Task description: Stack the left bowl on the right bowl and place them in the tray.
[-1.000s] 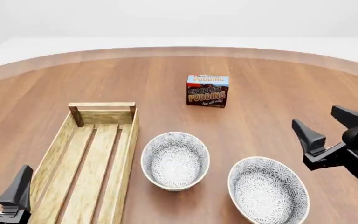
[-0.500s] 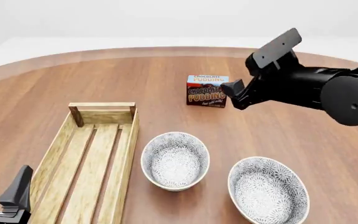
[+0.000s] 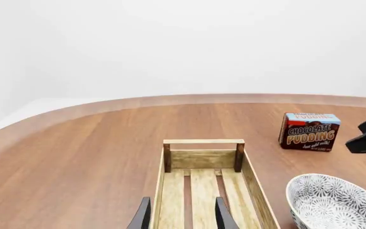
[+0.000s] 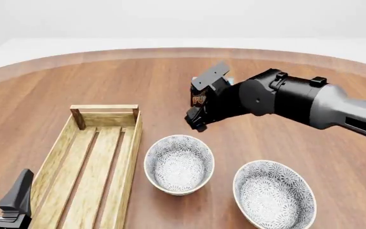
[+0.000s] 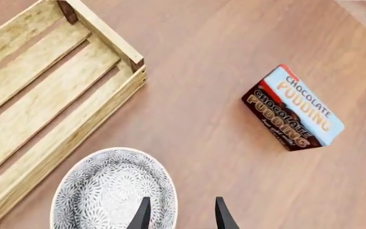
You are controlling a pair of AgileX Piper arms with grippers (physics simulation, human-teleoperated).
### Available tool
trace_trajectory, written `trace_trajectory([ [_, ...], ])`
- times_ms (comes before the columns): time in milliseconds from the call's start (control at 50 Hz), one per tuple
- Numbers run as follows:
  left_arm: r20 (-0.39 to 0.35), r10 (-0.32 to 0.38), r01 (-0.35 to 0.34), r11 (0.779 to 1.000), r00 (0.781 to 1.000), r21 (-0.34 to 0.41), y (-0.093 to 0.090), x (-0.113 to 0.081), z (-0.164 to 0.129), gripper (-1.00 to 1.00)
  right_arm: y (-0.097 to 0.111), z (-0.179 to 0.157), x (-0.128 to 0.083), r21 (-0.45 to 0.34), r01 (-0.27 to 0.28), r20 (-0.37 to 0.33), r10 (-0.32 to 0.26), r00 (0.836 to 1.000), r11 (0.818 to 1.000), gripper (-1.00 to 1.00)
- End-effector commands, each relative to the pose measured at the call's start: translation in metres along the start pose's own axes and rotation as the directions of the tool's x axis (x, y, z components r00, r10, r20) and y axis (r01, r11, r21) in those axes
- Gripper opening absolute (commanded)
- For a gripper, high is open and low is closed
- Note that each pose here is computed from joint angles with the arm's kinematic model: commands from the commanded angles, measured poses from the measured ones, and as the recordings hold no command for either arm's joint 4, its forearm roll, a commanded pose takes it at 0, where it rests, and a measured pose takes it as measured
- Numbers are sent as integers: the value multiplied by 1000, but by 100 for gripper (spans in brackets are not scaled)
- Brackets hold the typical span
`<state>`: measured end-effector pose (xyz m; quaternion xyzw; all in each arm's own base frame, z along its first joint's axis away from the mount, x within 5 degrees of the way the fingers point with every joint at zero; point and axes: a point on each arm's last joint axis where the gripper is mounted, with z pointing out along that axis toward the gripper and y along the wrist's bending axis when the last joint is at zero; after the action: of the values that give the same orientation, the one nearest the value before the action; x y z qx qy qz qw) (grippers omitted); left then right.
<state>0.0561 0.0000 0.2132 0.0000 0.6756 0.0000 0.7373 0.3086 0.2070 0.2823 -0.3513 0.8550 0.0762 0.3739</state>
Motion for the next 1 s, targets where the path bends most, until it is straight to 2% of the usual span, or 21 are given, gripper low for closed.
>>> trace_trajectory([
  [20, 0, 0, 0, 1000, 1000, 0, 0, 0, 0, 100, 5, 38, 12, -22, -4, -97, 2, 995, 1000, 100],
  [140, 0, 0, 0, 1000, 1000, 0, 0, 0, 0, 100, 3, 51, 19, -19, -17, -117, 15, 993, 1000, 100],
  [380, 0, 0, 0, 1000, 1000, 0, 0, 0, 0, 100, 13, 74, 31, -33, -41, -149, 35, 988, 999, 100],
  [700, 0, 0, 0, 1000, 1000, 0, 0, 0, 0, 100, 28, 86, 47, -53, -49, -180, 39, 983, 997, 100],
  [1000, 0, 0, 0, 1000, 1000, 0, 0, 0, 0, 100, 28, 92, 57, -50, -61, -202, 50, 978, 997, 100],
])
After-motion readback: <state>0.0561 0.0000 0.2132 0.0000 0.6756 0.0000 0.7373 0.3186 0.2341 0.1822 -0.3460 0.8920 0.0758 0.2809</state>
